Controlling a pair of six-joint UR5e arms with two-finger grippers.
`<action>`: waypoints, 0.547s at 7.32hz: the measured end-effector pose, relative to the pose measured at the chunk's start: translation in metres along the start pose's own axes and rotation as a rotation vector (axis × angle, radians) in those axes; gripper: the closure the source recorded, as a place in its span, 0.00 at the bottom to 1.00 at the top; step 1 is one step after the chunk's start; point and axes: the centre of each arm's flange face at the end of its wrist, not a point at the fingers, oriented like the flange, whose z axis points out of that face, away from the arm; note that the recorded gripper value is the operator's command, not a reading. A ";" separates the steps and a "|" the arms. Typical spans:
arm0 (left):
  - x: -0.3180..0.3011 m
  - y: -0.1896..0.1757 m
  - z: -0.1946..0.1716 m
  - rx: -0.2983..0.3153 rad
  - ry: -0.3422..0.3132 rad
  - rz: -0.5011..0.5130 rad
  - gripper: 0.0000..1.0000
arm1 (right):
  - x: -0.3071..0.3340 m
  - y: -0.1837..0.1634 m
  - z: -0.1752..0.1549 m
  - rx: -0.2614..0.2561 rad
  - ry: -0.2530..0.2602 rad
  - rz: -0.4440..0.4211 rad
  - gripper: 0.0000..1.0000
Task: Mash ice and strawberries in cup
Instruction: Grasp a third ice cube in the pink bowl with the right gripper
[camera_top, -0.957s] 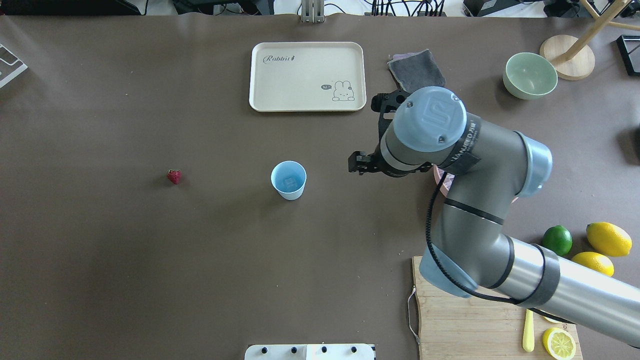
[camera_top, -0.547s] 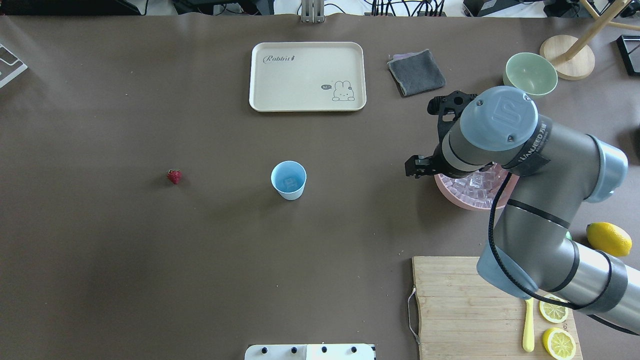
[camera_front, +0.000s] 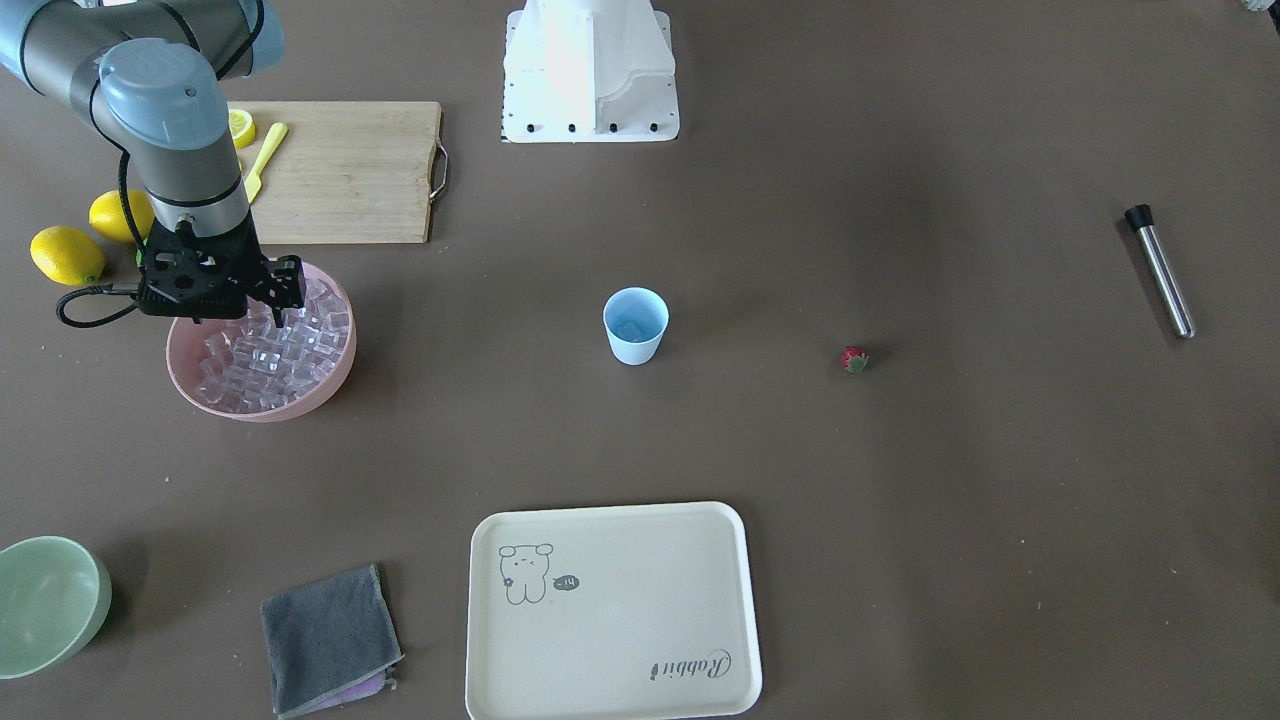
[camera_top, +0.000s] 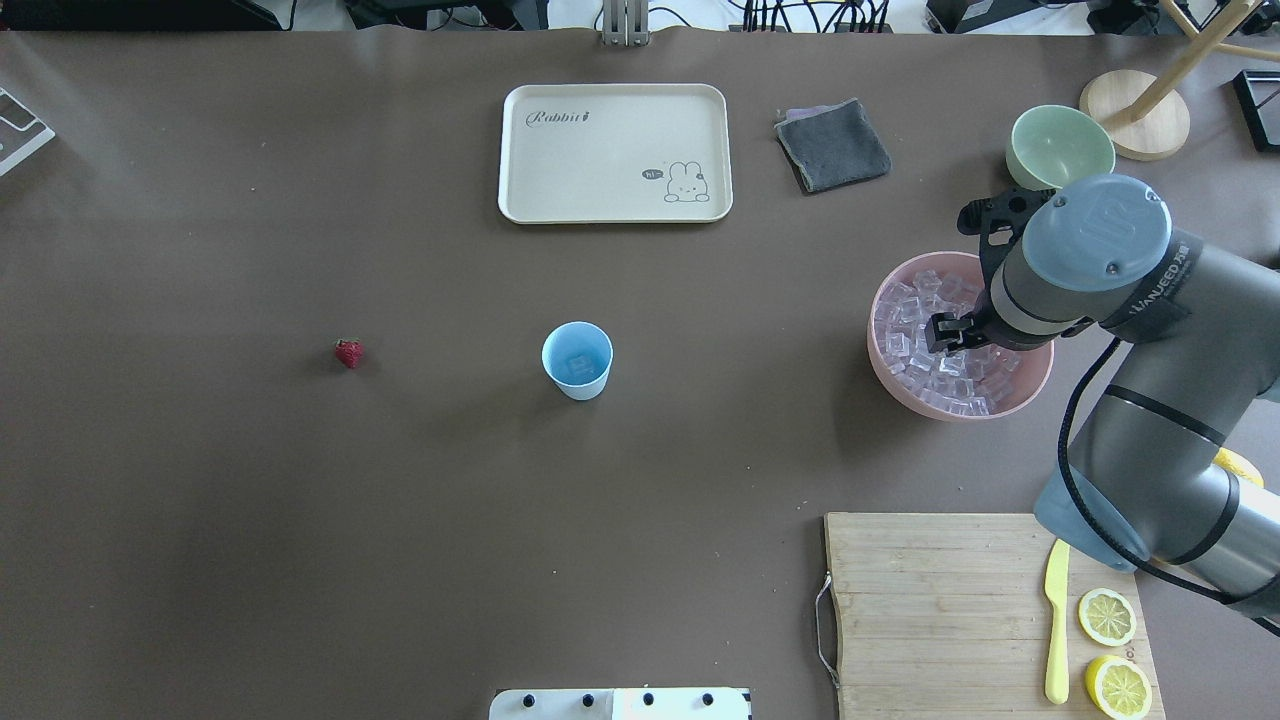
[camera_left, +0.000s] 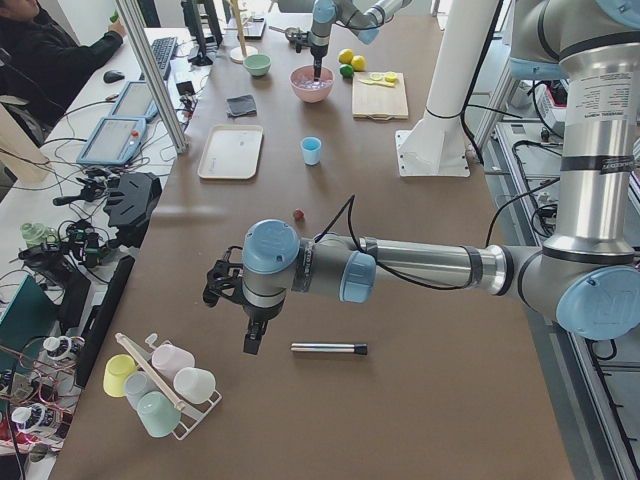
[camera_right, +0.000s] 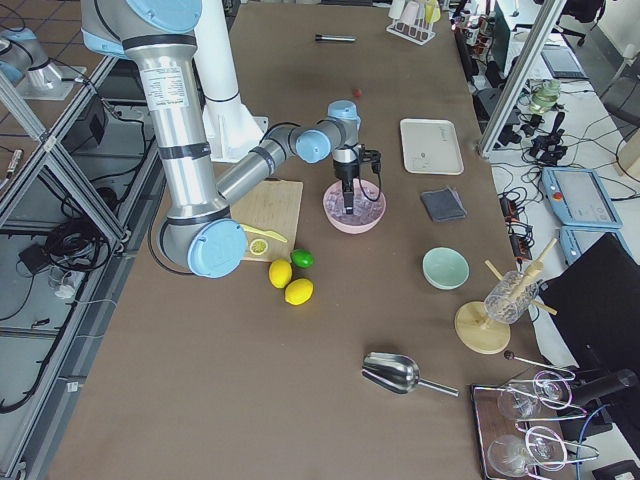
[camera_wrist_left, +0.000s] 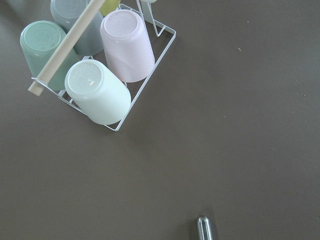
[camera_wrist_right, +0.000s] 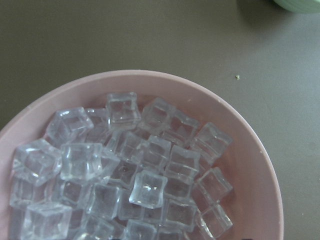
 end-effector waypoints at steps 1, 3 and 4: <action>0.001 0.000 -0.001 0.002 0.000 0.002 0.01 | 0.000 -0.001 0.002 -0.002 0.003 0.002 0.28; 0.001 -0.001 -0.001 0.004 0.000 0.004 0.01 | -0.002 -0.002 0.005 -0.006 0.005 0.002 0.28; 0.001 -0.001 -0.001 0.004 0.000 0.004 0.01 | -0.006 0.000 0.006 -0.009 0.003 -0.005 0.28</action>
